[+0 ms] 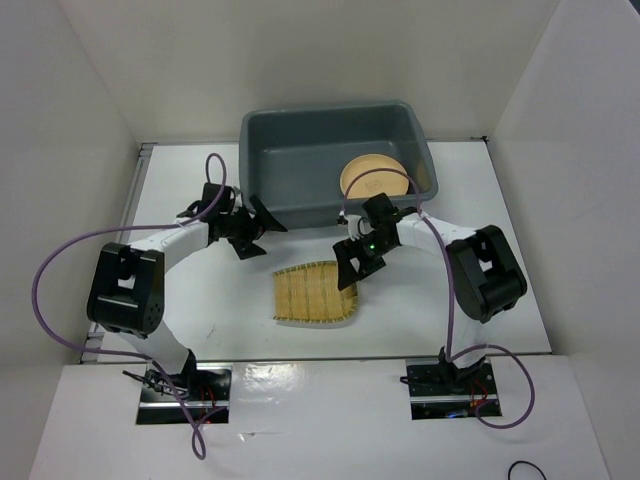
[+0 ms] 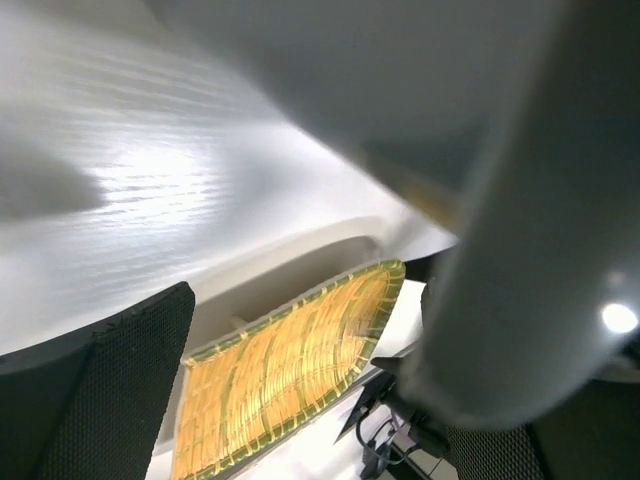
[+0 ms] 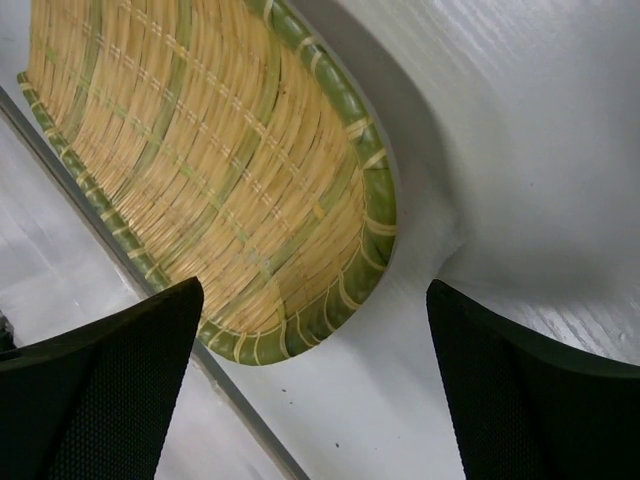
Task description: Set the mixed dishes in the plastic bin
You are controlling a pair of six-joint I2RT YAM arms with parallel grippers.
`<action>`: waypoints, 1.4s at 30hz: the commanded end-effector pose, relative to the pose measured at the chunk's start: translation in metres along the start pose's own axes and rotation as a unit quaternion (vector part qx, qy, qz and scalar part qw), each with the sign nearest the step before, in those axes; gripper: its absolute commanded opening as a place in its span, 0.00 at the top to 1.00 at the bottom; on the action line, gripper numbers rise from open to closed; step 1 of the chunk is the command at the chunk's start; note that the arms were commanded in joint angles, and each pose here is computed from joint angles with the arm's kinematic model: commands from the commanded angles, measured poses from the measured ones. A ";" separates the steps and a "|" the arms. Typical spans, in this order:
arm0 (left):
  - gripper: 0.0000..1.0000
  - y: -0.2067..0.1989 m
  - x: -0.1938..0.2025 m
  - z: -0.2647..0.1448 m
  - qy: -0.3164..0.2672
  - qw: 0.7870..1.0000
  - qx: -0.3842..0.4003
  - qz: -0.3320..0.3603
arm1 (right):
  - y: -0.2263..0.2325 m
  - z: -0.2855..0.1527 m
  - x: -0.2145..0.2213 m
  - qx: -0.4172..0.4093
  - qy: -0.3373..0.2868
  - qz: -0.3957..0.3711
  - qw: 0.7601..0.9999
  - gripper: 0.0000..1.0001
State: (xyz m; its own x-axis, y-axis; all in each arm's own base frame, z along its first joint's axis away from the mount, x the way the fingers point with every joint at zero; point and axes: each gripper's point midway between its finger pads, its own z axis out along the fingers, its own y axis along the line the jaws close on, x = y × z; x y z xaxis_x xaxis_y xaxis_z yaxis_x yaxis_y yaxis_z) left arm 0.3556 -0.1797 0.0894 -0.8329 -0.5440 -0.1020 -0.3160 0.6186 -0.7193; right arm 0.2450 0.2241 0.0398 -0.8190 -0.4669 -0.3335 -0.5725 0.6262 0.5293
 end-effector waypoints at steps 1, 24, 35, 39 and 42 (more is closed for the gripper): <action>0.00 0.000 -0.018 -0.002 -0.017 1.000 0.001 0.003 | -0.004 0.005 -0.016 0.004 -0.028 -0.001 1.000 0.05; 0.00 -0.004 -0.028 -0.079 -0.069 0.997 0.039 0.021 | 0.045 -0.087 -0.018 -0.018 -0.077 -0.078 0.994 1.00; 0.00 -0.005 -0.004 -0.110 -0.092 0.994 0.053 0.022 | 0.144 -0.249 -0.104 0.042 -0.282 -0.285 0.915 1.00; 0.00 0.001 0.004 -0.118 -0.103 0.993 0.053 0.016 | 0.133 -0.294 -0.160 0.061 -0.349 -0.250 0.901 1.00; 0.00 0.004 0.007 -0.129 -0.113 0.992 0.053 0.011 | 0.089 -0.297 -0.203 0.098 -0.363 -0.214 0.901 1.00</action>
State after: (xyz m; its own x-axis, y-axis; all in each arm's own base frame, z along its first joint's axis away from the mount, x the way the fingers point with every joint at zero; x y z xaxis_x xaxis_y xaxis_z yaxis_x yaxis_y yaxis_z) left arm 0.2936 -0.1145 0.1622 -0.7357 -0.6322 -0.2431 -0.2501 0.5871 -0.7700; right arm 0.3168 0.1938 0.4010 -0.2161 -0.2495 -0.9439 -0.8362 0.5465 0.0470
